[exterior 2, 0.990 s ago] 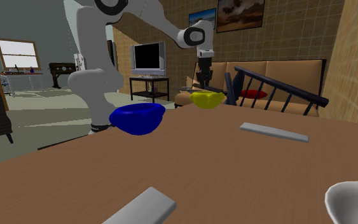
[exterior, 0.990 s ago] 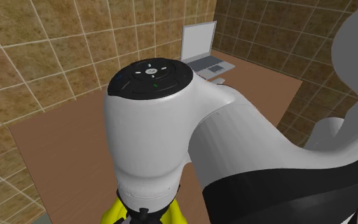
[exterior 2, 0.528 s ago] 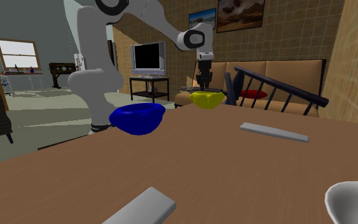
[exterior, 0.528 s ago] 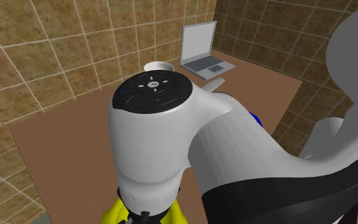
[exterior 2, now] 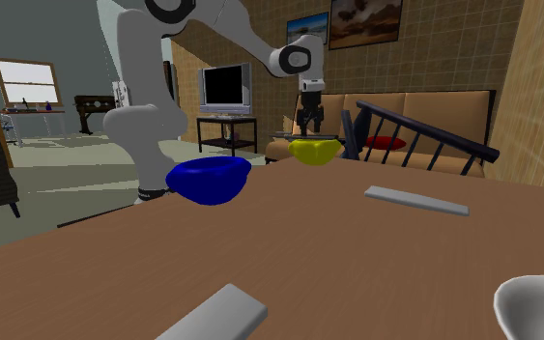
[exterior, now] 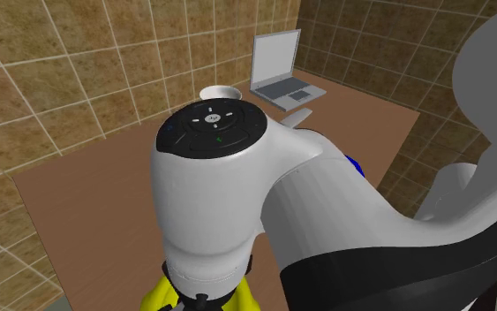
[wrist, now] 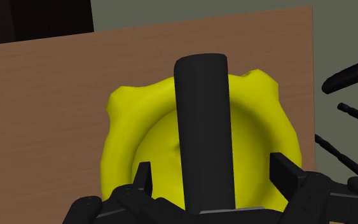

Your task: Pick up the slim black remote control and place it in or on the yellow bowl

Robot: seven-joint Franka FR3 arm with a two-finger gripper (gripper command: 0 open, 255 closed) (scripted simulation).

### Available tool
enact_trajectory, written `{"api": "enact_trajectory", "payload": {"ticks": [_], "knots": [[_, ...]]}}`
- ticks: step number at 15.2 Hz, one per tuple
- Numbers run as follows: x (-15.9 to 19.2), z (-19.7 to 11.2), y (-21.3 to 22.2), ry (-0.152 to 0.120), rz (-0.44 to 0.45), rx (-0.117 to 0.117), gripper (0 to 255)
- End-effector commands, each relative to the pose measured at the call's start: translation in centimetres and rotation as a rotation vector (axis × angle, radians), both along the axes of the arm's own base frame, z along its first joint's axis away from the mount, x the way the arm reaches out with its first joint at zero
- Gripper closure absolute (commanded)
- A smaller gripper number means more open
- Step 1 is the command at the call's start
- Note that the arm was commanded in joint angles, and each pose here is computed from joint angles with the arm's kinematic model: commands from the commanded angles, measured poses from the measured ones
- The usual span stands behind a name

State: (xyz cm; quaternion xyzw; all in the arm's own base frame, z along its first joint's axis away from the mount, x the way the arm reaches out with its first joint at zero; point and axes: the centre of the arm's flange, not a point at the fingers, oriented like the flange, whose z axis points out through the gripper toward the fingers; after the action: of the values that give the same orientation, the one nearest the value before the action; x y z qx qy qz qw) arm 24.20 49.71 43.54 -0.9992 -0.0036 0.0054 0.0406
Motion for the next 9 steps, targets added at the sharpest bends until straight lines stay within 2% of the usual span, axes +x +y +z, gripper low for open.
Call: {"api": "enact_trajectory", "payload": {"ticks": [1,4,9], "knots": [[0.0,1.3,-0.1,0.0,0.0,0.0,0],[0.0,5.0,-0.4,0.0,0.0,0.0,0],[0.0,5.0,-0.4,0.0,0.0,0.0,0]]}}
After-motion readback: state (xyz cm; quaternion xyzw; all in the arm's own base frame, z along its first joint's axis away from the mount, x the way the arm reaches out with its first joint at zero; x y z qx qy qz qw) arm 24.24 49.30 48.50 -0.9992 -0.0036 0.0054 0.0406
